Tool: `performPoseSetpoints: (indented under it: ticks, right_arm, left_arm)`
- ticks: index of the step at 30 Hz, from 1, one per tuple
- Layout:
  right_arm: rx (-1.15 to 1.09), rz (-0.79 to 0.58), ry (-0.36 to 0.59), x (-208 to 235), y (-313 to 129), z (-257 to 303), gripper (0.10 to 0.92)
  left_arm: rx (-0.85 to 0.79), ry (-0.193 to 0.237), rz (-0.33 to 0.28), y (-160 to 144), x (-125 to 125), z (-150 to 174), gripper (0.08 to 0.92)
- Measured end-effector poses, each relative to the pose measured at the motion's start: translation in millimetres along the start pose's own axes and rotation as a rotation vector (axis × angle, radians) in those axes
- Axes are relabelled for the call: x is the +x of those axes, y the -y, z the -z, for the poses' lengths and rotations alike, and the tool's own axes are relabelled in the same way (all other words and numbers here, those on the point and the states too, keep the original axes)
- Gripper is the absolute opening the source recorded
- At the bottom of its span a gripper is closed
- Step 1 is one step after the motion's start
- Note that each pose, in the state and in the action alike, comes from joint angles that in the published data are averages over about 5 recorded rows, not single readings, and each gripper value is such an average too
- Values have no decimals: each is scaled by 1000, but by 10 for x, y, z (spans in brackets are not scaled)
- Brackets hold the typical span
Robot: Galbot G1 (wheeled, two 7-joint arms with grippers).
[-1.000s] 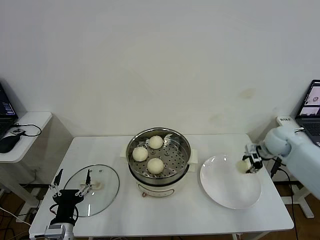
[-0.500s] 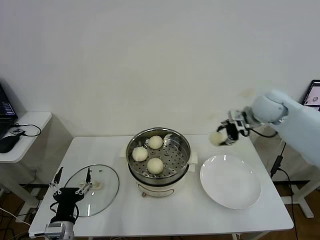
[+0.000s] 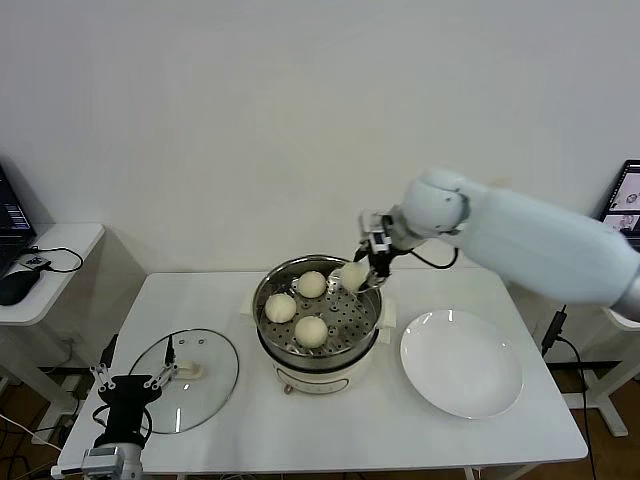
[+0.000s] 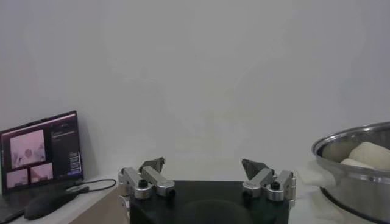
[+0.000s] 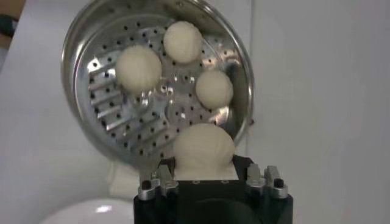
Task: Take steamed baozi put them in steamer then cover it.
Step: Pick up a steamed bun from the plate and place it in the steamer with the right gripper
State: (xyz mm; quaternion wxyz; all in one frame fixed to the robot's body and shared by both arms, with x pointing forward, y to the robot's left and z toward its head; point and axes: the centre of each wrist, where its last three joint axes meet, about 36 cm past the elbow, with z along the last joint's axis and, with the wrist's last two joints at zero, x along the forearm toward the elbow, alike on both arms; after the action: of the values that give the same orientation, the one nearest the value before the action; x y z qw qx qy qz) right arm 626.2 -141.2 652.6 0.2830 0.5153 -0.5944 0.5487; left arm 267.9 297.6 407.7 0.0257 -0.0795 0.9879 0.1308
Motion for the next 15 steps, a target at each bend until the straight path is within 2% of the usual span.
performPoseSetpoints:
  ticks: [15]
  right_arm:
    - [-32,45,-66,-644,-111,208,611]
  left_arm:
    - [-1,-1,4,-16,-24,-22,823]
